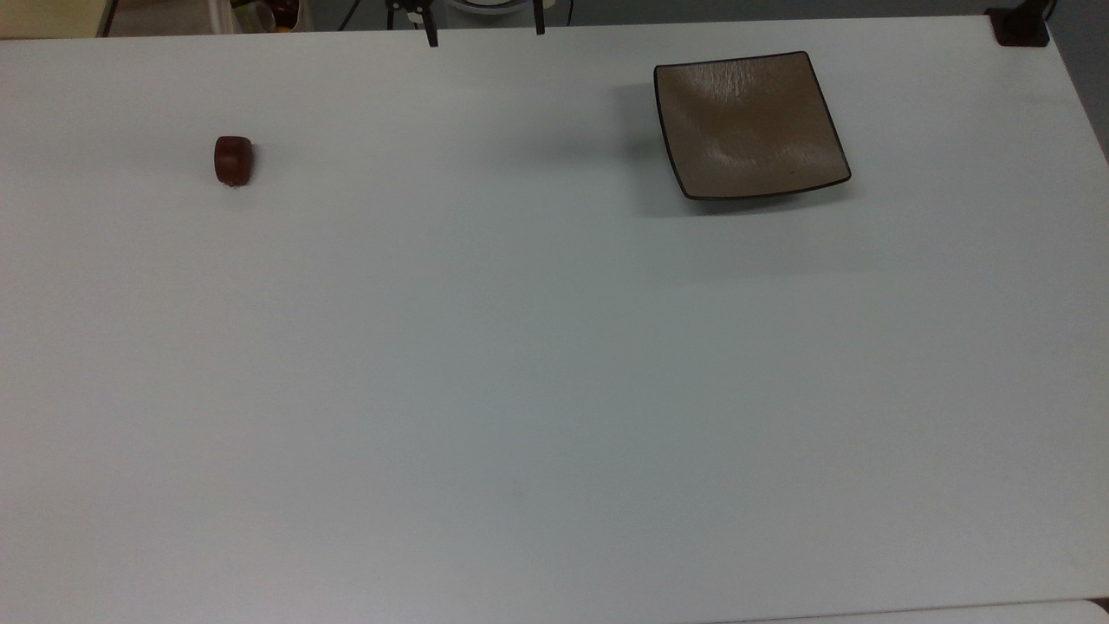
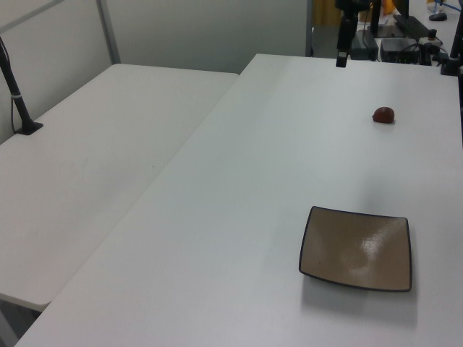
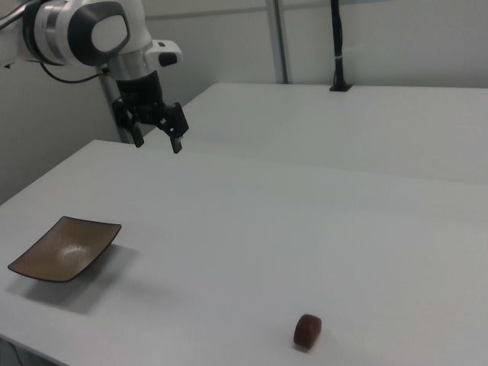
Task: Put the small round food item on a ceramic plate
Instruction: 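Move the open gripper over the small reddish-brown food item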
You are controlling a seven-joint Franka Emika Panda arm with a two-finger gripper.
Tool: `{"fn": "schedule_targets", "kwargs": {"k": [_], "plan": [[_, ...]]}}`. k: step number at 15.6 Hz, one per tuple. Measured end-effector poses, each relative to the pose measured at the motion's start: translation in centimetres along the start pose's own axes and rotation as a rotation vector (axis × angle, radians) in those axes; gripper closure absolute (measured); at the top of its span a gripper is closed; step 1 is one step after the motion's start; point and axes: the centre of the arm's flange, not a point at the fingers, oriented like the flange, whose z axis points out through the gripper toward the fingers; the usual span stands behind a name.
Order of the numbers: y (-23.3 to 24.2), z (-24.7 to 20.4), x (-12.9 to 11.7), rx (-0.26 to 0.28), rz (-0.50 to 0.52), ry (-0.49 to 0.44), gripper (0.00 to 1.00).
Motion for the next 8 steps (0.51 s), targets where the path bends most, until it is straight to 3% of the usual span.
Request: {"fn": "schedule_targets", "kwargs": {"k": [8], "plan": [[0.23,0.02,0.22,-0.001,0.009,0.013,0.00]]}}
